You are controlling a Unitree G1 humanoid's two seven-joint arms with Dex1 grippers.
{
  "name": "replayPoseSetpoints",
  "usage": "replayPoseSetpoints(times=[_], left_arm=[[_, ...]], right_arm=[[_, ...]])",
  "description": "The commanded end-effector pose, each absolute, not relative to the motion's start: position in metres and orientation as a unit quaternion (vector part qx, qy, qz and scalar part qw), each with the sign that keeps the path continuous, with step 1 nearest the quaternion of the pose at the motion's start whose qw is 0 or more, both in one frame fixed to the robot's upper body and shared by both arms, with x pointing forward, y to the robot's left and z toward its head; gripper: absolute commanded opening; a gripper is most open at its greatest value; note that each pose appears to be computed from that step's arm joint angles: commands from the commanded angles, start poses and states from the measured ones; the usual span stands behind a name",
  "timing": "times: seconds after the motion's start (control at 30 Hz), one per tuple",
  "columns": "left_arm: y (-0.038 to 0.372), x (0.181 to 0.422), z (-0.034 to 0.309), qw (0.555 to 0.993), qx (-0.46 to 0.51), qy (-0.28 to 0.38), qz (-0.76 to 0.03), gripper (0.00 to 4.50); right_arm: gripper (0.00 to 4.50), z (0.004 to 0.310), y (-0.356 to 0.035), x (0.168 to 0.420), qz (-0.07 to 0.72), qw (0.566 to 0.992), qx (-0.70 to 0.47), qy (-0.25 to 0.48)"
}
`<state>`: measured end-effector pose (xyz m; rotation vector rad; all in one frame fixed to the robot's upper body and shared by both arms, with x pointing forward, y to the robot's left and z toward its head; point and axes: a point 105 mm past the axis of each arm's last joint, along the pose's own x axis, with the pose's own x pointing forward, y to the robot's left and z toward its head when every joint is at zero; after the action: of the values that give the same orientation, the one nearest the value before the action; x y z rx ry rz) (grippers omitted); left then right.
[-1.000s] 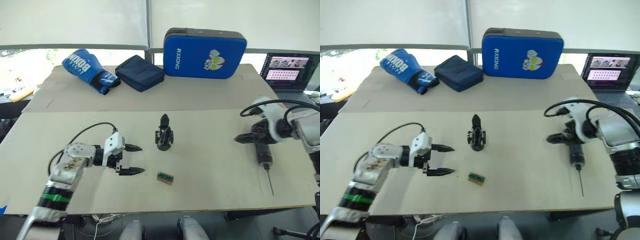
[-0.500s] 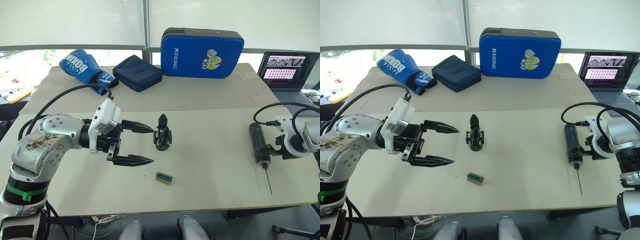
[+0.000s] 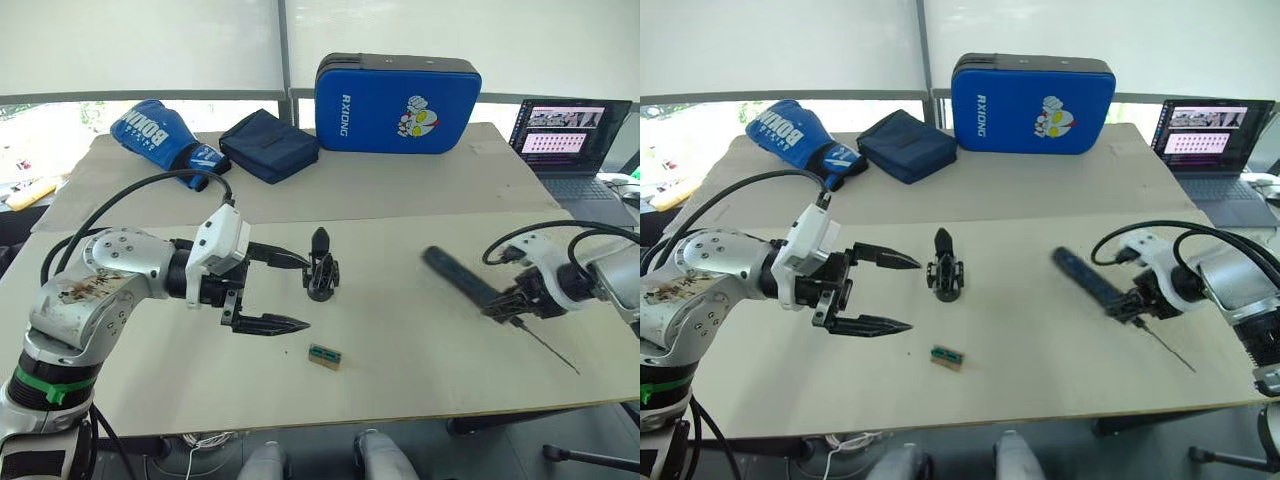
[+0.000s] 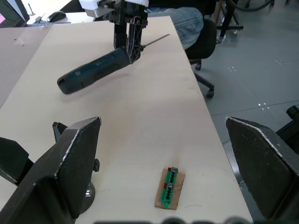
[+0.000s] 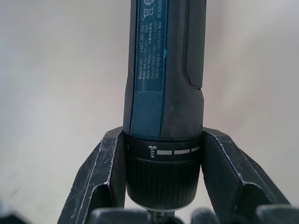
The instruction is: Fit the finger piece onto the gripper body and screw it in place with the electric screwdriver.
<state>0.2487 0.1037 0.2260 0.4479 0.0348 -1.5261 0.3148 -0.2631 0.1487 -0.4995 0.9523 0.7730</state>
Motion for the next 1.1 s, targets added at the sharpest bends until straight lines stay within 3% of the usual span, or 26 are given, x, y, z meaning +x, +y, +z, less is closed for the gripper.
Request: replayPoseSetpoints(times=[0.03,0.17,0.23,0.37,0.4,0.57,0.77,1.03,1.1], left_arm=[[0.103,0.244,0.231,0.692,0.22,0.001,-0.688,4.5],[0.1,0.242,0.234,0.689,0.221,-0.014,-0.69,4.5],[0.1,0.239,0.234,0.688,0.219,-0.013,-0.692,4.5],[0.101,0.236,0.231,0.688,0.22,-0.009,-0.691,4.5],[0.101,0.236,0.23,0.689,0.22,-0.009,-0.691,4.5],[0.099,0.237,0.23,0.691,0.22,-0.011,-0.689,4.5],[0.096,0.236,0.23,0.692,0.219,-0.014,-0.687,4.5],[0.096,0.237,0.229,0.695,0.218,-0.01,-0.685,4.5],[0.097,0.236,0.227,0.692,0.216,-0.003,-0.689,4.5]], right_arm=[[1.9,0.155,-0.273,0.326,0.373,0.756,-0.338,0.418],[1.9,0.144,-0.282,0.34,0.348,0.754,-0.352,0.432],[2.93,0.139,-0.285,0.338,0.354,0.736,-0.359,0.451],[4.33,0.138,-0.278,0.338,0.371,0.709,-0.356,0.482],[4.47,0.138,-0.275,0.339,0.376,0.704,-0.355,0.487],[4.47,0.136,-0.264,0.34,0.393,0.672,-0.358,0.516],[4.47,0.132,-0.26,0.351,0.389,0.671,-0.354,0.522],[1.96,0.124,-0.261,0.348,0.423,0.632,-0.402,0.509],[1.93,0.125,-0.261,0.349,0.438,0.629,-0.426,0.481]])
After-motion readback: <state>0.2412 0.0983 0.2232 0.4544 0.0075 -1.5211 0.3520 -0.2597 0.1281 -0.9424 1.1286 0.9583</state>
